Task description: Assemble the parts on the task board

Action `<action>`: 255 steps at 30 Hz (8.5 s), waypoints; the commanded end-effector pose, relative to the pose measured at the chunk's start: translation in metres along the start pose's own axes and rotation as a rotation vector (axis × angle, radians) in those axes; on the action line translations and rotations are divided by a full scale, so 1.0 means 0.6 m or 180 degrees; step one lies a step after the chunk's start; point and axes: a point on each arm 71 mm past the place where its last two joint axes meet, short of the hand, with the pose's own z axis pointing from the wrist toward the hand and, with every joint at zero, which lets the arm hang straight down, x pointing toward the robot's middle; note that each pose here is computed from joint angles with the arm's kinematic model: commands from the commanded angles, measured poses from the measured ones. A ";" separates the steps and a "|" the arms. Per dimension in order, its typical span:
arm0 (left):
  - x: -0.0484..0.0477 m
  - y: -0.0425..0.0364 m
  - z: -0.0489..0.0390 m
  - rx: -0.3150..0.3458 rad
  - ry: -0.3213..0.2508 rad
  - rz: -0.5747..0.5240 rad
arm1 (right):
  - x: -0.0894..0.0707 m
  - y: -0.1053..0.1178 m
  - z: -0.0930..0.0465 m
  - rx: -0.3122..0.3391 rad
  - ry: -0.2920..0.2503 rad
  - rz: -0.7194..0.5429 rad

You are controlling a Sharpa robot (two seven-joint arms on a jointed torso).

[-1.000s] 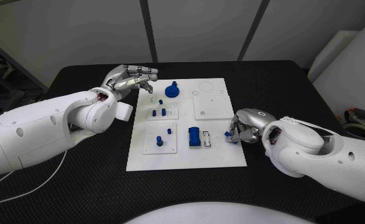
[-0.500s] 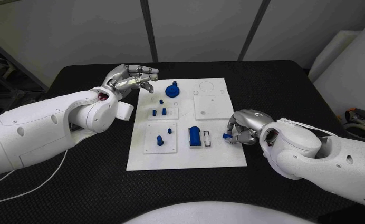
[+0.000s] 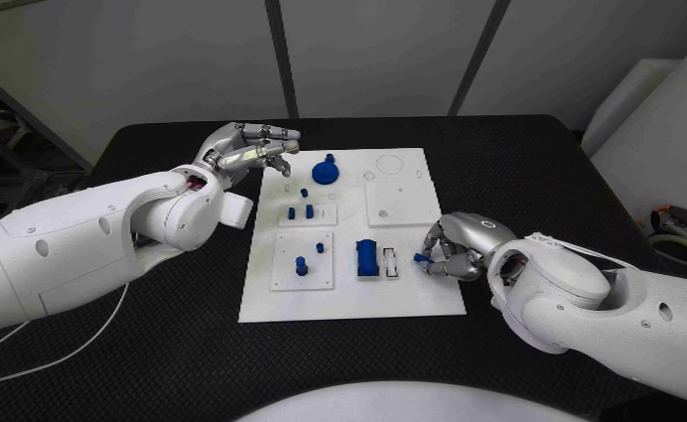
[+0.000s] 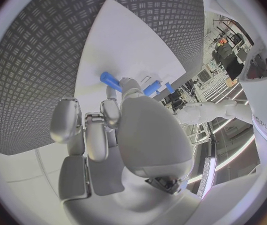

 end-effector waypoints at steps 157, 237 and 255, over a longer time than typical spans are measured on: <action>-0.023 0.018 0.018 0.0069 -0.0298 -0.0292 | -0.066 -0.053 0.117 -0.0799 -0.0113 0.2855; 0.097 0.042 -0.002 0.0179 -0.1031 0.0010 | -0.089 -0.022 0.123 -0.0222 -0.1438 0.4132; 0.097 0.042 -0.002 0.0179 -0.1031 0.0010 | -0.089 -0.022 0.123 -0.0222 -0.1438 0.4132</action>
